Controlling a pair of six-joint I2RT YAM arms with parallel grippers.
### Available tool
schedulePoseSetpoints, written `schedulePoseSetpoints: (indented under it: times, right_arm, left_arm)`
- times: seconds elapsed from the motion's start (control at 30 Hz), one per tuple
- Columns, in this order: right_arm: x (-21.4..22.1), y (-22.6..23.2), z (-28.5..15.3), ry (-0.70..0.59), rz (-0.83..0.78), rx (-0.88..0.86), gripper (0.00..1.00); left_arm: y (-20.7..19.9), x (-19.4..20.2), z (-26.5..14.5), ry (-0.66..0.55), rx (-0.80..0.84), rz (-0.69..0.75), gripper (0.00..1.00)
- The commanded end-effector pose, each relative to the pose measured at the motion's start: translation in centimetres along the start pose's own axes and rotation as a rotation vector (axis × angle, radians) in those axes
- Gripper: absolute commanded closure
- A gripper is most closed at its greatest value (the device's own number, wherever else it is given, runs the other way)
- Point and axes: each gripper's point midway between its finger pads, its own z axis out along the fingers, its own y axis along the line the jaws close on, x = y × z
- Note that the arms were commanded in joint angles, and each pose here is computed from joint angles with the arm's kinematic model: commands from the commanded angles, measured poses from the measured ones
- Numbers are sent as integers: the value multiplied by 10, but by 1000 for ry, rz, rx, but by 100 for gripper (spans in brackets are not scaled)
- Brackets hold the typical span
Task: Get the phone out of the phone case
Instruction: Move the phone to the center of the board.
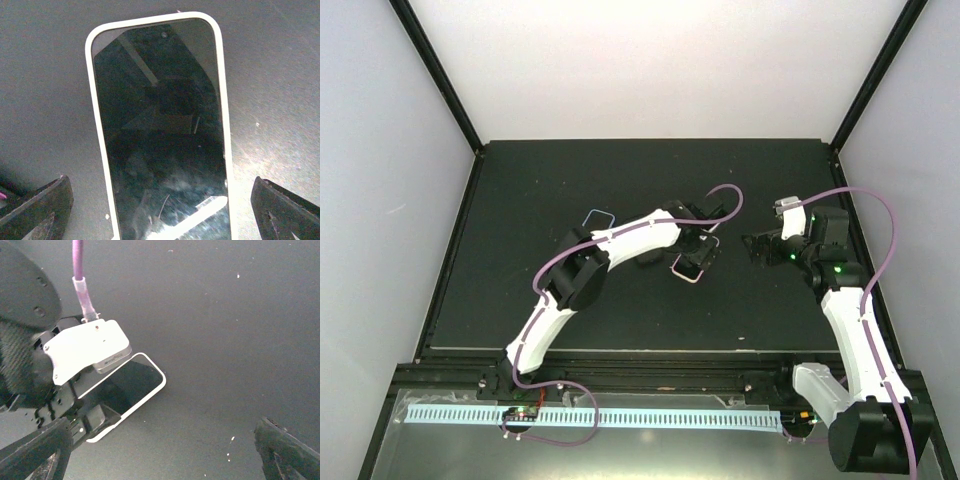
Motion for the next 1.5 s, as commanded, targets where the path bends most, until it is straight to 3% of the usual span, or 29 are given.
schedulePoseSetpoints:
  times: [0.0, 0.4, 0.6, 0.77, 0.9, 0.97, 1.17, 1.37, 1.47]
  right_arm:
    - [-18, 2, -7, -60, -24, -5, 0]
    - [-14, -2, 0, -29, -24, -4, 0]
    - [-15, -3, -1, -34, -30, 9, 0]
    - [-15, -3, -1, -36, -31, 8, 0]
    - [-15, -4, 0, -32, -28, 6, 0]
    - [-15, -3, 0, -32, -31, 7, 0]
    - [-18, -2, -4, -49, -43, 11, 0]
    - [-17, -1, -2, -39, -40, -4, 0]
    - [-17, -1, -2, -36, -38, -7, 0]
  left_arm:
    - [-9, -5, 4, 16, 91, 26, 1]
    - [-27, -10, 25, 30, 182, 47, 1]
    - [-5, -5, 32, 50, 48, -29, 1]
    - [1, 5, 33, 87, 13, -45, 11]
    - [-6, 13, 33, 109, 22, -7, 11]
    - [-13, 20, 32, 134, 43, 17, 23]
    - [-7, 57, 1, 172, 23, -1, 30]
    - [6, 134, -39, 208, 25, -58, 30]
    - [21, 170, -55, 199, 5, -162, 30]
